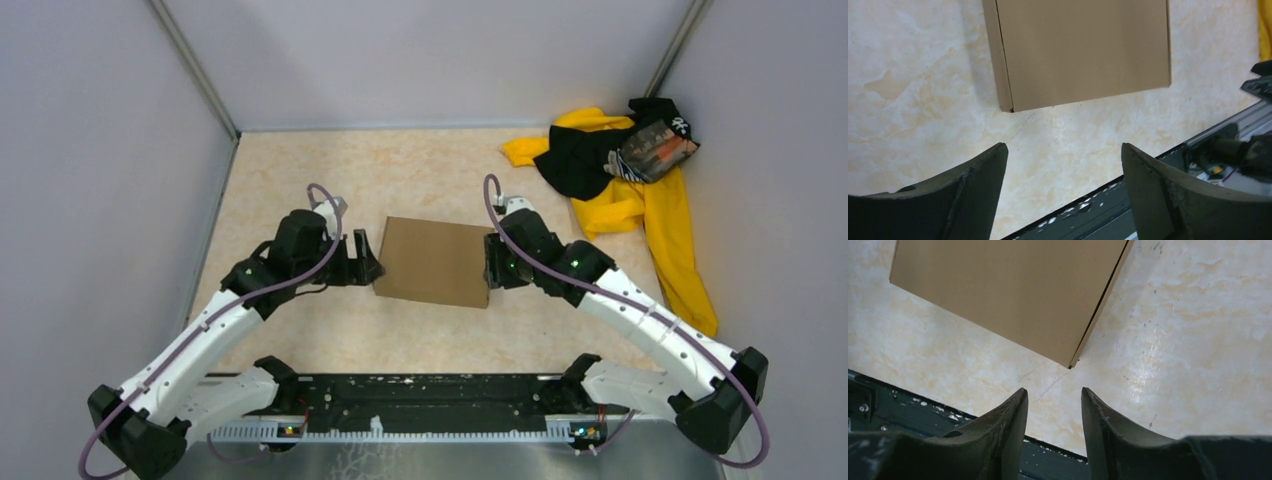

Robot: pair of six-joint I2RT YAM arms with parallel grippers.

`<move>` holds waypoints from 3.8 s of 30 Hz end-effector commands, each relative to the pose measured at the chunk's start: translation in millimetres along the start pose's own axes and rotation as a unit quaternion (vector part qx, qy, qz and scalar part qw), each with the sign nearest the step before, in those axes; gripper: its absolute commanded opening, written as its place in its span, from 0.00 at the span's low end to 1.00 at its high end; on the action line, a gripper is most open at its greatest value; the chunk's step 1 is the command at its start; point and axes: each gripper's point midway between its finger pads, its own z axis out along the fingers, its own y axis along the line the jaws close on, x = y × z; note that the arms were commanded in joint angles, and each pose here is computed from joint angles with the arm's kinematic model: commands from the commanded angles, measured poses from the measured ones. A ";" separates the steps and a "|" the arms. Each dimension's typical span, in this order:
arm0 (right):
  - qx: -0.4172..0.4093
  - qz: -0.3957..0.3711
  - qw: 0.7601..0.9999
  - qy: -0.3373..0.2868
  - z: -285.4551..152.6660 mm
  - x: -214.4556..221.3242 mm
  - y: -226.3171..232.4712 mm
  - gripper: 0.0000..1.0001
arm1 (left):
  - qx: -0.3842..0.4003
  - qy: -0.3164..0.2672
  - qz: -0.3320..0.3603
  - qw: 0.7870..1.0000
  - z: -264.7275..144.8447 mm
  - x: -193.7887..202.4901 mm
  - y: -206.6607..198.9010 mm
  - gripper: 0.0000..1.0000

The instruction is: Fold the paper box

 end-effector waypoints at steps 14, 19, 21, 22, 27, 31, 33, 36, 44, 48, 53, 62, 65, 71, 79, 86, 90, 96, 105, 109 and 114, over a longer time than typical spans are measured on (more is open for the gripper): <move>0.085 0.081 0.987 -0.108 48.9 -71.9 -80.7 0.68 | -0.078 -0.060 -0.035 0.995 62.1 -62.9 66.1 0.99; 0.104 0.097 0.987 -0.081 78.5 -53.5 -94.2 0.64 | -0.099 -0.033 -0.045 0.993 87.9 -52.0 81.3 0.99; 0.110 0.101 0.986 -0.077 86.8 -47.8 -99.7 0.60 | -0.106 -0.027 -0.052 0.993 95.3 -45.8 87.0 0.98; 0.115 0.103 0.985 -0.074 90.4 -44.8 -102.4 0.58 | -0.106 -0.026 -0.054 0.993 97.9 -43.3 88.5 0.97; 0.136 0.101 0.984 -0.059 107.7 -32.9 -115.6 0.52 | -0.128 -0.020 -0.052 0.990 106.0 -31.1 103.1 0.79; 0.109 0.104 0.988 -0.033 127.3 -25.2 -107.3 0.40 | -0.155 -0.006 -0.050 0.987 114.7 -23.1 116.7 0.41; 0.083 0.108 0.990 -0.038 127.6 -27.5 -98.2 0.40 | -0.152 0.009 -0.054 0.987 117.0 -17.7 115.9 0.37; 0.052 0.105 0.991 -0.059 116.5 -34.3 -87.5 0.45 | -0.130 -0.002 -0.052 0.990 107.9 -21.0 105.6 0.47; -0.038 0.099 0.991 -0.080 85.5 -35.9 -55.8 0.54 | -0.059 -0.024 -0.040 0.997 84.2 -32.4 71.0 0.82; -0.114 0.102 0.986 -0.058 94.6 -23.0 -31.1 0.58 | -0.012 0.001 -0.044 0.999 96.4 -19.7 59.3 0.88; -0.096 0.106 0.989 -0.037 104.9 -9.3 -38.8 0.66 | -0.001 0.019 -0.038 0.999 107.8 -9.8 59.5 0.94; -0.127 0.128 0.983 -0.047 120.9 -14.9 -32.3 0.66 | -0.027 0.020 -0.025 0.999 128.9 -12.8 74.0 0.90; -0.136 0.136 0.980 -0.047 128.8 -18.9 -31.6 0.65 | -0.024 0.027 -0.024 0.999 138.9 -11.1 75.8 0.84; -0.147 0.137 0.979 -0.043 138.9 -28.8 -28.2 0.58 | 0.009 0.030 -0.018 0.999 142.8 -12.6 65.0 0.66; -0.155 0.130 0.979 -0.035 146.3 -34.5 -25.6 0.53 | 0.039 0.047 -0.004 0.998 139.8 -8.8 45.4 0.62; -0.171 0.114 0.978 -0.041 146.0 -45.7 -20.0 0.45 | 0.042 0.032 0.005 0.999 134.5 -17.9 37.4 0.59; -0.179 0.106 0.977 -0.054 142.0 -59.9 -15.9 0.45 | 0.046 0.021 0.006 0.999 134.8 -32.4 31.4 0.58; -0.187 0.096 0.975 -0.068 143.0 -87.4 -10.5 0.45 | 0.053 -0.002 0.013 0.998 139.6 -61.0 20.5 0.57; -0.187 0.086 0.977 -0.063 167.3 -128.5 -8.8 0.46 | 0.049 0.001 0.015 0.999 170.7 -77.4 22.1 0.57; -0.185 0.092 0.977 -0.045 183.8 -128.5 -13.0 0.47 | 0.031 0.009 0.013 0.999 188.3 -76.2 34.5 0.65; -0.174 0.097 0.979 -0.040 185.1 -116.5 -17.9 0.53 | 0.004 0.009 0.011 1.000 185.8 -75.7 43.7 0.98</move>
